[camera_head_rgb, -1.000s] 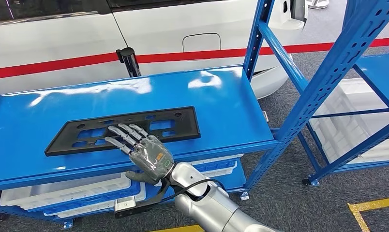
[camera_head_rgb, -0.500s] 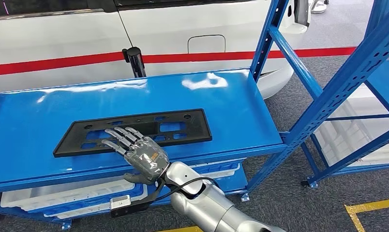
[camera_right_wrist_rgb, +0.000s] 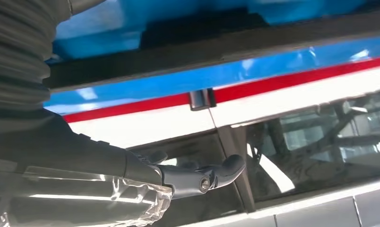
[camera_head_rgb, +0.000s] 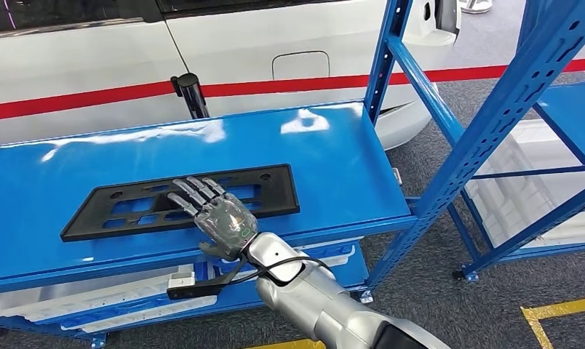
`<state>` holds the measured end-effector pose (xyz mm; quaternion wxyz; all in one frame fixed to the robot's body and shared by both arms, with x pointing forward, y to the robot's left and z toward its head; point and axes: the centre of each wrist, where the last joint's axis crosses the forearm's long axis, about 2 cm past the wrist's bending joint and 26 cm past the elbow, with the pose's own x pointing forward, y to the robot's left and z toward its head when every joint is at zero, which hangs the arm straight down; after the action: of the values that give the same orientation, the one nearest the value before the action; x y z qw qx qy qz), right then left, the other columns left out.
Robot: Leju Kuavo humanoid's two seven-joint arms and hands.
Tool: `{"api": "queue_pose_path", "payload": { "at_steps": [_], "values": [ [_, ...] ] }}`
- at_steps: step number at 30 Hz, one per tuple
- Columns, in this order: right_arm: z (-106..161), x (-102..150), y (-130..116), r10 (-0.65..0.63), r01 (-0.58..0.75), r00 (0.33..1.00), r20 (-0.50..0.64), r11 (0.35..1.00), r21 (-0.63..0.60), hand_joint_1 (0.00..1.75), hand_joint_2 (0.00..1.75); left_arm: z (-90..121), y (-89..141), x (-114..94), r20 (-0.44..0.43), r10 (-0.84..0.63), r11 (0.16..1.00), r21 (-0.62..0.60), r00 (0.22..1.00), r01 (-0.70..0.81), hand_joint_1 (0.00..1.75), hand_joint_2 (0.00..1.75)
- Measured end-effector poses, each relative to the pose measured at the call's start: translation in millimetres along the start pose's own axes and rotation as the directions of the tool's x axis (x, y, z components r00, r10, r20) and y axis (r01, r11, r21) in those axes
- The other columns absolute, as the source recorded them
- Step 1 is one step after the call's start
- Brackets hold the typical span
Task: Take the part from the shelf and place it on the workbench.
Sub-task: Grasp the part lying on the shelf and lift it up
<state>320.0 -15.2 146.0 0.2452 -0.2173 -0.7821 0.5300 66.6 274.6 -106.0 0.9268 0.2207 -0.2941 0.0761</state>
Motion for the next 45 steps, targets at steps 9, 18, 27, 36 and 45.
{"api": "queue_pose_path", "payload": {
  "at_steps": [9,18,27,36,45],
  "values": [
    [0.7,-9.0,3.5,0.049,-0.048,0.996,-0.076,0.999,0.014,0.00,1.75,-1.5,-0.8,3.7,0.002,-0.005,1.000,0.001,1.000,0.005,0.00,0.00],
    [1.7,-17.7,4.0,0.067,-0.064,0.990,-0.121,0.998,0.029,0.00,1.75,-1.8,-2.3,5.7,0.000,-0.007,1.000,0.002,1.000,0.007,0.00,0.00],
    [2.5,-29.9,2.8,0.119,-0.111,0.972,-0.204,0.992,0.054,1.47,1.75,-1.8,-3.0,6.8,-0.002,-0.019,1.000,0.012,1.000,0.019,0.00,0.00],
    [10.2,-36.2,7.9,0.190,-0.173,0.953,-0.235,0.981,0.089,1.68,1.75,-1.6,-3.5,7.2,-0.002,-0.024,1.000,0.019,1.000,0.024,0.00,0.00],
    [11.7,-37.6,8.2,0.210,-0.198,0.949,-0.235,0.977,0.073,1.68,1.75,-0.8,-4.9,7.2,-0.001,-0.024,1.000,0.016,1.000,0.024,0.00,0.00]
  ]
}}
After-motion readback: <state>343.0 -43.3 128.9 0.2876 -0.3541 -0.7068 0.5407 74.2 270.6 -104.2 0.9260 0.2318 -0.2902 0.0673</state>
